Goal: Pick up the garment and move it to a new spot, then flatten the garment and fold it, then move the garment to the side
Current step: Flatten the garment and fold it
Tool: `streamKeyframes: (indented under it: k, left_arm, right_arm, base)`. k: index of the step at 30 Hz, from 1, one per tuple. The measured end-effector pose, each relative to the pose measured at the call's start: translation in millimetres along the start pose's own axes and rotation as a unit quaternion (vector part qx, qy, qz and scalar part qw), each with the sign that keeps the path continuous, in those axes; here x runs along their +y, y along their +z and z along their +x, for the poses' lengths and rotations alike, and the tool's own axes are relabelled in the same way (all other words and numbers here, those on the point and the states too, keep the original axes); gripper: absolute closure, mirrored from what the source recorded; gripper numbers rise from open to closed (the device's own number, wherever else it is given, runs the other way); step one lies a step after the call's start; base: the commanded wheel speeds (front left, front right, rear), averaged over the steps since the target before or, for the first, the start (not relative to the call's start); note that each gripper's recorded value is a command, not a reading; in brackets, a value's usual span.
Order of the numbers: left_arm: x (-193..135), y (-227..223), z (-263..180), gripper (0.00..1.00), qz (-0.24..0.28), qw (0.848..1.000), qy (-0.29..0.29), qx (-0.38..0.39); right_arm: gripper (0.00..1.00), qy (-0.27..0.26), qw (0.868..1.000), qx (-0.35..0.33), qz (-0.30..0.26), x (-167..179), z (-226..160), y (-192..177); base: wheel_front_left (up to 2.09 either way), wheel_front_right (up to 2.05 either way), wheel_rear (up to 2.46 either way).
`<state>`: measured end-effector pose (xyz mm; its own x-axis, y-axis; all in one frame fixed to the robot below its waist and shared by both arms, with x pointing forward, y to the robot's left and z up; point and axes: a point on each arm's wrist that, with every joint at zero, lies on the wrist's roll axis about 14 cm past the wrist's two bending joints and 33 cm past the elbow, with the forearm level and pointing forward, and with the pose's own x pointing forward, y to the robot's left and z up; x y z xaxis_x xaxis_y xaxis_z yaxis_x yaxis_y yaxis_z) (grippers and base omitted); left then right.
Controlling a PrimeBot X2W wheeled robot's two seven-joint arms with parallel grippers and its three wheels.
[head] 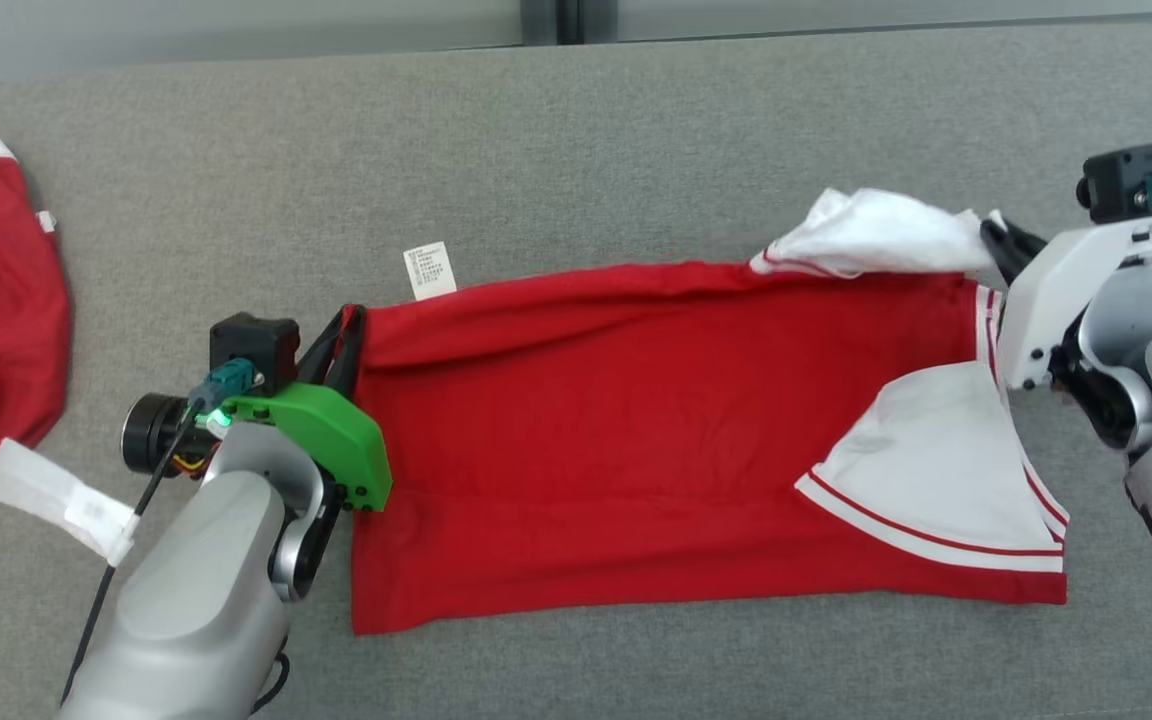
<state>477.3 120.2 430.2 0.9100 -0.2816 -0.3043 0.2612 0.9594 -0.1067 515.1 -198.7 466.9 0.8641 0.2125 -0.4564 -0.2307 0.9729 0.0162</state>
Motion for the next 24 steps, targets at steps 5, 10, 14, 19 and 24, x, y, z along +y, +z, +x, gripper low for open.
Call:
streamKeyframes:
  k: [5,10,14,19,24]
  left_arm:
    - [-10.4,-3.5,-7.1,1.00,-0.002,1.000,-0.014,-0.009]
    - [-13.9,-9.5,-13.4,1.00,-0.012,1.000,-0.014,-0.014]
    - [-11.6,-14.1,-17.0,1.00,-0.022,1.000,-0.003,-0.017]
    - [-7.0,-18.9,-21.0,1.00,-0.028,0.999,0.009,-0.019]
    - [-4.7,-21.9,-21.9,0.91,-0.035,0.999,0.016,-0.020]
  right_arm:
    - [1.00,-0.001,1.000,0.021,0.019,-3.7,-29.6,-24.6]
    - [1.00,-0.006,0.998,0.034,0.049,-4.9,-53.9,-45.2]
    - [1.00,-0.007,0.997,0.038,0.073,-0.1,-66.6,-57.7]
    - [1.00,-0.002,0.995,0.035,0.096,11.5,-77.2,-63.8]
    - [1.00,0.005,0.993,0.042,0.108,25.5,-85.8,-69.7]
  base:
    - [0.00,0.00,0.00]
    - [0.00,0.00,0.00]
    - [0.00,0.00,0.00]
    - [0.00,0.00,0.00]
    - [0.00,0.00,0.00]
